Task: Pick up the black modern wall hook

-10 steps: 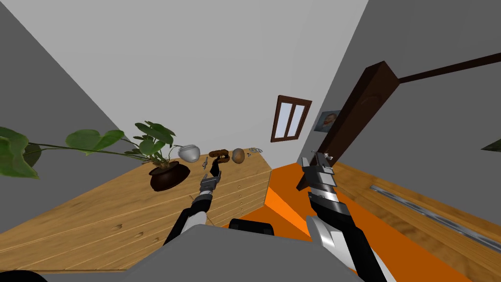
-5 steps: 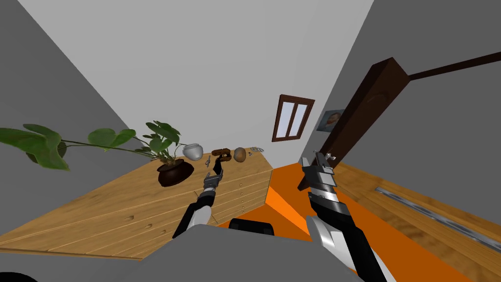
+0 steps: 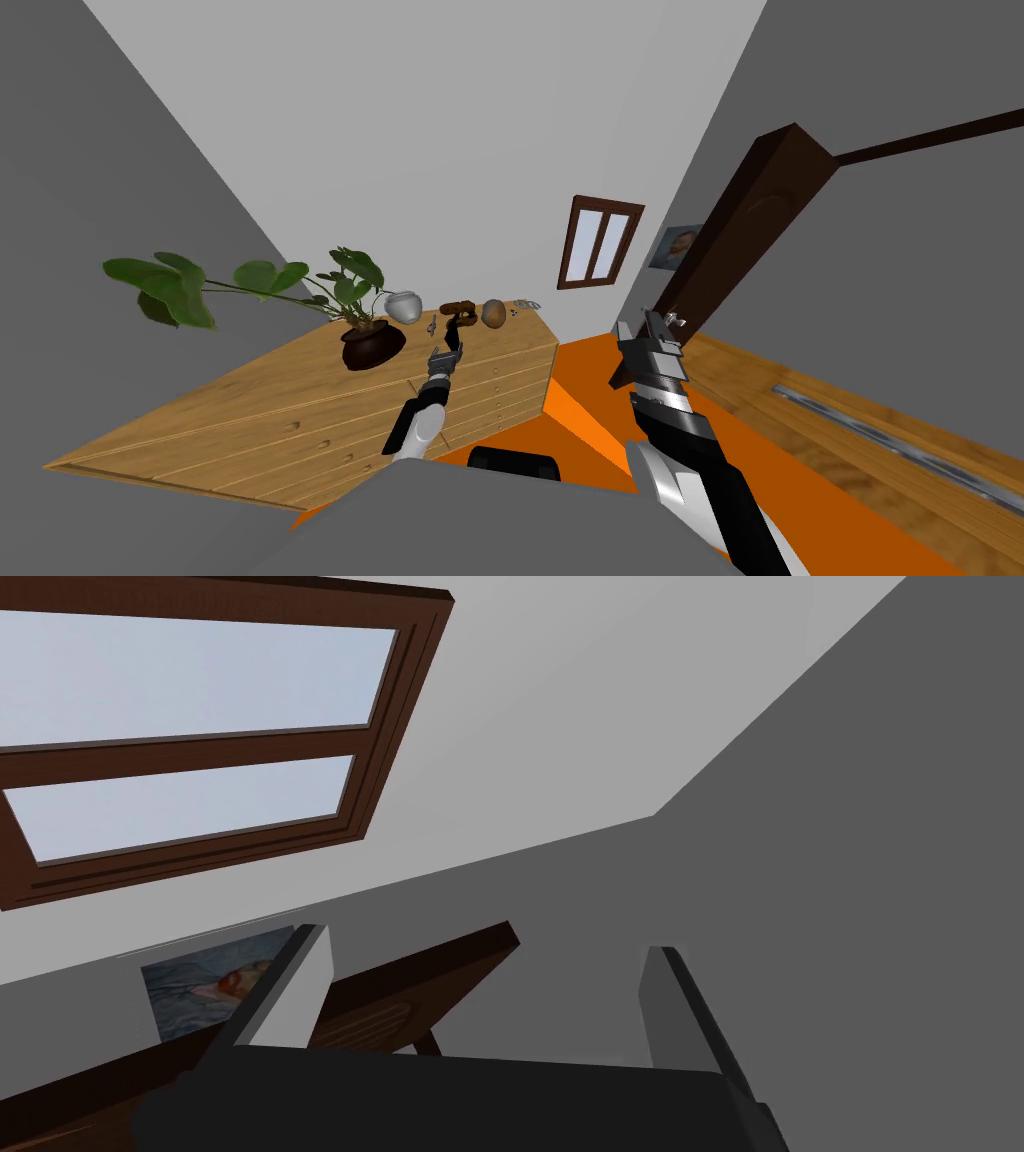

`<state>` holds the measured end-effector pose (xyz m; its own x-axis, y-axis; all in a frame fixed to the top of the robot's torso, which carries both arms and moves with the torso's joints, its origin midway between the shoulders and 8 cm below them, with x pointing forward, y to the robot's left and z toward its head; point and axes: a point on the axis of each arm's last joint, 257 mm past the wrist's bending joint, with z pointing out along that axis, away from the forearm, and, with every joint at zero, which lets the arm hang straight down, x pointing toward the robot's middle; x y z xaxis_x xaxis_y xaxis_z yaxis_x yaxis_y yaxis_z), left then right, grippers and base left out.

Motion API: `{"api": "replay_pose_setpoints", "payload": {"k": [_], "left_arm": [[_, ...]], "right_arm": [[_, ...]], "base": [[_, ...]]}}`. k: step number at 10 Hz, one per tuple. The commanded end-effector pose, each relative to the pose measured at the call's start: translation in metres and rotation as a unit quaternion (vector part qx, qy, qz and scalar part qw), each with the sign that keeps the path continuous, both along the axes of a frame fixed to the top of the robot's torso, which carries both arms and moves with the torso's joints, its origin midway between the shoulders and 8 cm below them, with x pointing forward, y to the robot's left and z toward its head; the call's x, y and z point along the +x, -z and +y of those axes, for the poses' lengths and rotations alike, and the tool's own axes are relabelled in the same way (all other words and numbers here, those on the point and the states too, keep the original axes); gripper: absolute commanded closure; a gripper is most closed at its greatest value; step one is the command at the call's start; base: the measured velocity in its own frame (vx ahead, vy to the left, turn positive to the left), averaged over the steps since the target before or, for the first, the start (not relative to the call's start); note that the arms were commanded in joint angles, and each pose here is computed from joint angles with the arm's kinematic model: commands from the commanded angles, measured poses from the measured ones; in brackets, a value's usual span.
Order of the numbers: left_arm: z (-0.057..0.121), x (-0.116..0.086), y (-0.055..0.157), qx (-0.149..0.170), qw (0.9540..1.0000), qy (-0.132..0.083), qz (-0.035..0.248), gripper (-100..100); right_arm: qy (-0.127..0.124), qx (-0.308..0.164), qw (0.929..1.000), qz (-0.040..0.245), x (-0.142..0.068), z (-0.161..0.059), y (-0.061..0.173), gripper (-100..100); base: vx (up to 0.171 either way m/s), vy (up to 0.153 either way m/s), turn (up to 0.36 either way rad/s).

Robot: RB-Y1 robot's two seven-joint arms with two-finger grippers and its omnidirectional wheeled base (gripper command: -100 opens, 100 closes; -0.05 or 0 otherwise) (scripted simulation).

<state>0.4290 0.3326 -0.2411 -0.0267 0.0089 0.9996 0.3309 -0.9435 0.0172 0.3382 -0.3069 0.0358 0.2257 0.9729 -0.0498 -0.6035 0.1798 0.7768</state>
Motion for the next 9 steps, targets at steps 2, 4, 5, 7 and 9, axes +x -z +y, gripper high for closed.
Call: {"api": "replay_pose_setpoints", "payload": {"k": [2,4,5,7,9], "left_arm": [[0.001,0.015,0.004,0.001,1.0000,-0.004,-0.003,-100],[-0.009,0.032,0.011,-0.004,1.0000,0.007,0.001,-100],[-0.013,0.038,0.016,-0.006,0.9999,0.011,0.006,-100],[-0.015,0.055,0.016,-0.005,0.9999,0.009,0.001,-100],[-0.026,0.071,0.021,-0.008,0.9998,0.020,0.006,-100]], "right_arm": [[0.000,0.000,1.0000,0.000,0.000,0.000,0.000,0],[0.000,0.000,1.0000,0.000,0.000,0.000,0.000,0],[0.000,0.000,1.0000,0.000,0.000,0.000,0.000,0],[0.000,0.000,1.0000,0.000,0.000,0.000,0.000,0],[0.000,0.000,1.0000,0.000,0.000,0.000,0.000,0]], "base": [[-0.025,0.010,0.071],[-0.076,0.012,0.024],[-0.019,0.007,-0.010],[-0.092,0.024,0.107],[-0.022,0.005,-0.015]]}}
